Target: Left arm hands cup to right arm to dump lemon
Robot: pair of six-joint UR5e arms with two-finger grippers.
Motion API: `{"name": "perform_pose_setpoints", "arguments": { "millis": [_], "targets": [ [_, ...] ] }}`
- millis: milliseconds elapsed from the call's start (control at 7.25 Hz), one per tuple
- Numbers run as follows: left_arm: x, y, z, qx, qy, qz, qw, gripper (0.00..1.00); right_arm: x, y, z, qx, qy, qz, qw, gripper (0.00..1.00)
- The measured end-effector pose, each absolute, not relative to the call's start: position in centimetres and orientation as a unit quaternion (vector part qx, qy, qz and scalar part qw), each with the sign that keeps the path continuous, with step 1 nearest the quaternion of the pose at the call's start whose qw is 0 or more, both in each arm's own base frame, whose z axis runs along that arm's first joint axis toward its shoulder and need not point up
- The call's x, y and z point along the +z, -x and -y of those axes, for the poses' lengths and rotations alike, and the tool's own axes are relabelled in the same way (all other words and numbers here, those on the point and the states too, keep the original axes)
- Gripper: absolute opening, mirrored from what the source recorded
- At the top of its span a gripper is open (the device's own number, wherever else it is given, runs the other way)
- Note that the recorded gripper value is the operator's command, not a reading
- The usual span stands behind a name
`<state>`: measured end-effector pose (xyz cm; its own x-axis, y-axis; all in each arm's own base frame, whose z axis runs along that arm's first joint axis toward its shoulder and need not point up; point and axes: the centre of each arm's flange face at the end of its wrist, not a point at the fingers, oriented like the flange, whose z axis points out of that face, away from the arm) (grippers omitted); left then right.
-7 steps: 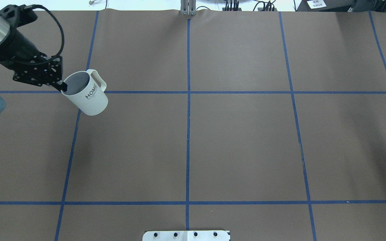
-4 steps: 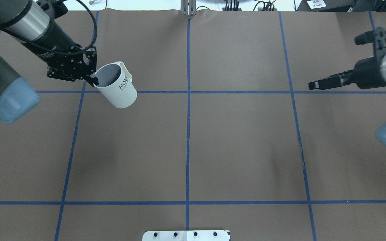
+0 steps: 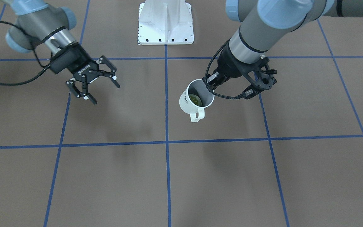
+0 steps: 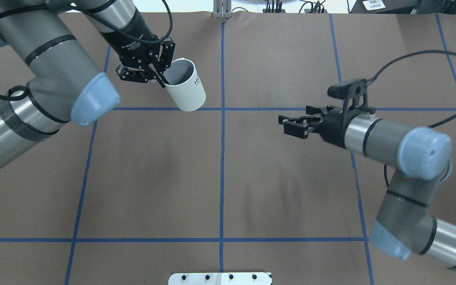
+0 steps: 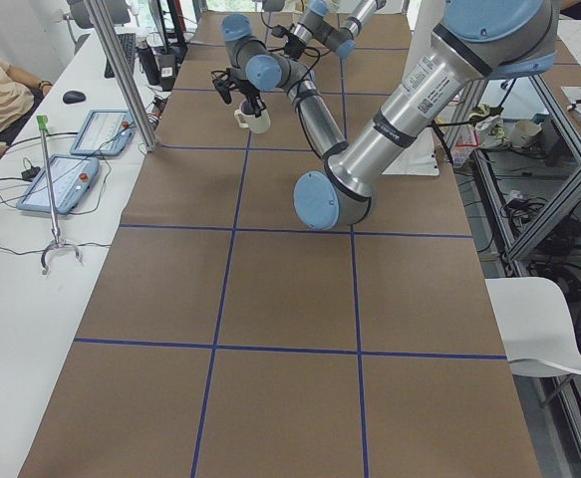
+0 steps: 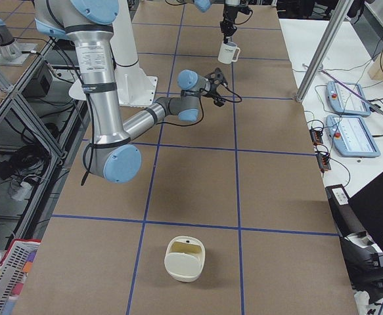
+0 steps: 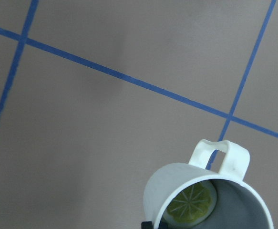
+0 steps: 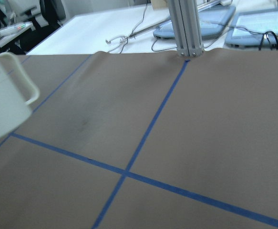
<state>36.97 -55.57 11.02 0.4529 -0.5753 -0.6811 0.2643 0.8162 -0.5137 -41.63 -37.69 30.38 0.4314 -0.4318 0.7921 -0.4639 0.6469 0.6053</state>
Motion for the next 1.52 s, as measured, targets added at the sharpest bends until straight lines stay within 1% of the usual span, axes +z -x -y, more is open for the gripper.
{"name": "perform_pose_setpoints", "arguments": {
  "millis": [138,276,552,966,1517],
  "targets": [
    [9.5,-38.3,56.3,-0.280,0.185,-0.442,0.832,0.00,28.6,45.6,33.3,0.036,-0.460,0.515,0.722,1.00],
    [8.9,-39.4,56.4,-0.299,0.198,-0.429,0.829,0.00,27.1,48.2,30.2,0.049,-0.487,0.500,0.714,1.00],
    [7.1,-42.5,54.5,-0.326,0.216,-0.413,0.822,0.00,25.0,52.7,27.4,0.070,-0.538,0.449,0.710,1.00],
    [4.2,-46.3,50.8,-0.334,0.219,-0.384,0.832,0.00,23.7,54.0,27.8,0.079,-0.570,0.410,0.707,1.00],
    [3.4,-48.0,48.5,-0.322,0.226,-0.375,0.839,0.00,23.7,53.8,29.4,0.087,-0.579,0.395,0.708,1.00]
  ]
}}
